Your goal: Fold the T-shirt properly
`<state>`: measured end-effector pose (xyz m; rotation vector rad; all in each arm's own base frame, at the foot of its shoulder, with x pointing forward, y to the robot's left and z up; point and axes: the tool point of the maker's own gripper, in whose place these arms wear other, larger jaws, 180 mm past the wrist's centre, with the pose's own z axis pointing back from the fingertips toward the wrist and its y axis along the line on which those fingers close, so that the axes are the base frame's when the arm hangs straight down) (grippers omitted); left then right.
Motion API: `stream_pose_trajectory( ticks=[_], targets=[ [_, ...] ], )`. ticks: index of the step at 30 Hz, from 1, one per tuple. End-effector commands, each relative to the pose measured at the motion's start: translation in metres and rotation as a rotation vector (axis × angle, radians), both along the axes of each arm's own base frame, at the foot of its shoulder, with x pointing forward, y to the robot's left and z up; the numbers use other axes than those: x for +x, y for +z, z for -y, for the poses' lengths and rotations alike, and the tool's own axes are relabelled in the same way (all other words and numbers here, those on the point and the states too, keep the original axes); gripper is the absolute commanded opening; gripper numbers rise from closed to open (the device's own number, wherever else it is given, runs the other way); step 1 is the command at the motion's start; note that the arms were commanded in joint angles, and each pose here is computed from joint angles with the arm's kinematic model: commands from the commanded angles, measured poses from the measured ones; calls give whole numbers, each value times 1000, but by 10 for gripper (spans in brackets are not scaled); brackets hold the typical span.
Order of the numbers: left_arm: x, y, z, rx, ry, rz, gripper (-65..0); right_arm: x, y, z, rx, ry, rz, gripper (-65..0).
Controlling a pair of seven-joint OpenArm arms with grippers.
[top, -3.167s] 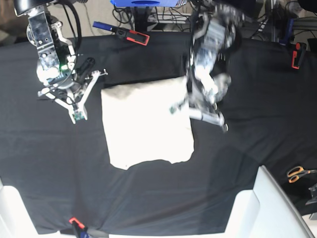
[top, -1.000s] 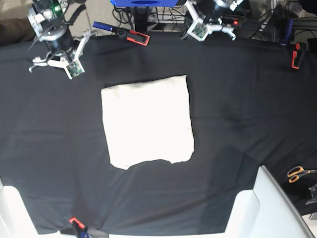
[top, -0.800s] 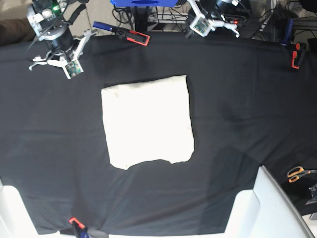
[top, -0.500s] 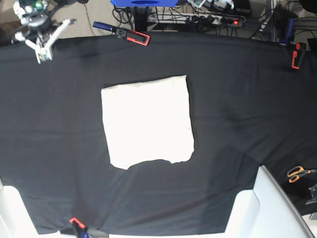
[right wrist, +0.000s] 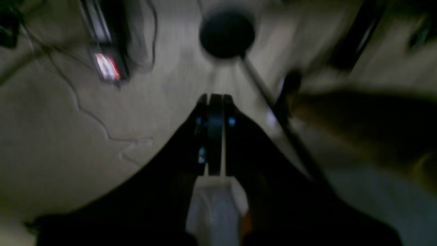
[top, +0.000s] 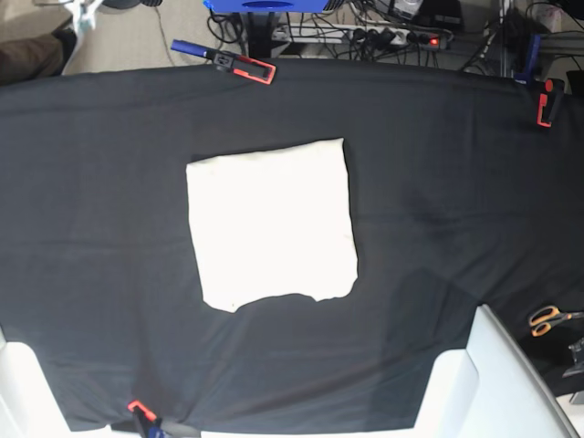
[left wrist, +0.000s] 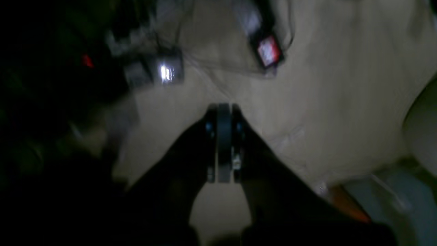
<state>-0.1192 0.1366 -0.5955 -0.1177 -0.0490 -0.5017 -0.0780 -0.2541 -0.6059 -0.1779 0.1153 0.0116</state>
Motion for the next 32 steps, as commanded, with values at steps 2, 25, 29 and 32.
stream_pose_trajectory(
  ticks=[2,25,29,32],
  targets=[
    [-9,-17,-11,26,13,-60,-650,-7,-14,5,3,-24,-60,-638],
    [59,-63,-3,-14,113,-18,-650,2,-49,-82,224,-123,174,-629],
    [69,-64,-3,-15,113,-4,-650,8,-49,-82,223,-127,186,-629],
    [70,-64,-3,-15,113,-1,-650,13,-50,-83,225,-128,194,-629]
  ],
)
